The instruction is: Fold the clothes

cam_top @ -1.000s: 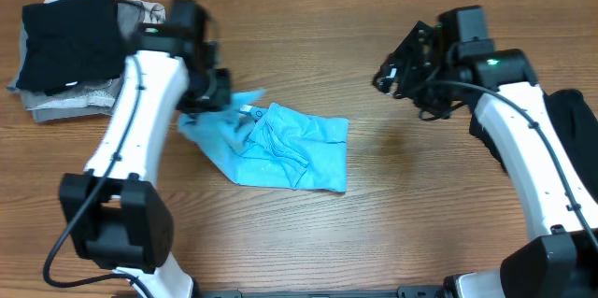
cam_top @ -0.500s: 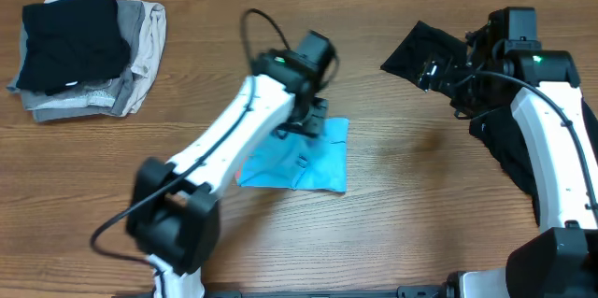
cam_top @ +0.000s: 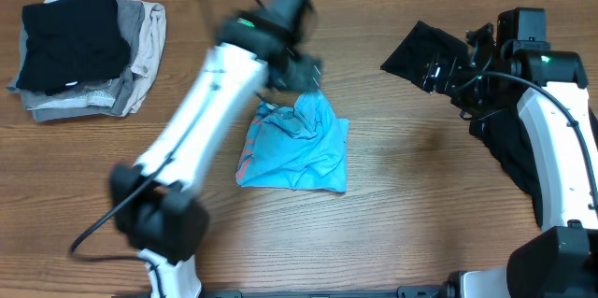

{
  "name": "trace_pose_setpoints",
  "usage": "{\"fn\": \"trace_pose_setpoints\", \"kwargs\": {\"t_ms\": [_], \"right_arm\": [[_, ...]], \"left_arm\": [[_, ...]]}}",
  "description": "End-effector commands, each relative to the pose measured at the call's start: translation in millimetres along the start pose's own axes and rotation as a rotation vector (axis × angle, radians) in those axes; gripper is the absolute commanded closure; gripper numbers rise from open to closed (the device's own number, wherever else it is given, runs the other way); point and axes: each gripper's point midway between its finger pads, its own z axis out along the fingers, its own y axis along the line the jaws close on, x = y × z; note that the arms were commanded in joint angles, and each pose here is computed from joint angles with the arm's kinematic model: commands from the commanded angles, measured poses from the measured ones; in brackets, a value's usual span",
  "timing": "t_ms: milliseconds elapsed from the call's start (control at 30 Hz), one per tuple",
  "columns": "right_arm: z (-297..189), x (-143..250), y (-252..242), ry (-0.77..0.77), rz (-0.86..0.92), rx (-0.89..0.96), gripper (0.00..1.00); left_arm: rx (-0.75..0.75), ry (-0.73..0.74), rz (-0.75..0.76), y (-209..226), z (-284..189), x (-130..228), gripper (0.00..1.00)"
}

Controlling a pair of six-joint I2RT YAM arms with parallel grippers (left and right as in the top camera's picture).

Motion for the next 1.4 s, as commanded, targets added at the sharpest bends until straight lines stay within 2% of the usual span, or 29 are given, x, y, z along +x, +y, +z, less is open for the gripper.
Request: {"fn": "trace_pose_setpoints", "kwargs": {"t_ms": [0, 100, 367, 500, 733, 800, 933, 1067, 1367], "right_arm": [[0.0, 10.0, 42.8, 0.02, -0.22, -0.13, 0.02], [12.7, 29.8, 77.4, 0.053, -0.401, -0.161, 0.04], [68.1, 85.8, 157.8, 0.067, -0.759, -0.078, 0.05], [101.9, 108.7, 177.8, 0.096, -0.845, -0.068, 0.14], [146.7, 112.4, 179.2, 0.125, -0.857, -0.065, 0.19], [151.8, 110.8, 181.2, 0.118, -0.86, -0.073, 0.25], [160.3, 107.2, 188.2, 0.091, -0.869, -0.09, 0.42], [174.5, 112.0, 186.7, 0.113, -0.87, -0.094, 0.49], [183.0, 126.1, 188.3, 0.174, -0.862, -0.148, 0.51]], "left_arm": [[0.031, -0.208, -0.069, 27.2, -82.8, -35.7, 0.0], [0.012, -0.255, -0.124, 55.3, -99.5, -44.8, 0.0], [-0.047, -0.217, -0.189, 97.9, -92.9, -40.5, 0.0], [-0.072, -0.223, -0.191, 107.0, -93.1, -41.8, 0.0], [-0.079, -0.239, -0.184, 108.2, -93.7, -45.6, 0.0], [-0.092, -0.242, -0.185, 110.5, -94.0, -45.8, 0.0], [-0.099, -0.242, -0.186, 111.6, -94.1, -45.8, 0.0], [-0.102, -0.244, -0.186, 112.2, -94.3, -46.1, 0.0], [-0.115, -0.246, -0.18, 114.2, -94.6, -46.2, 0.0]]}}
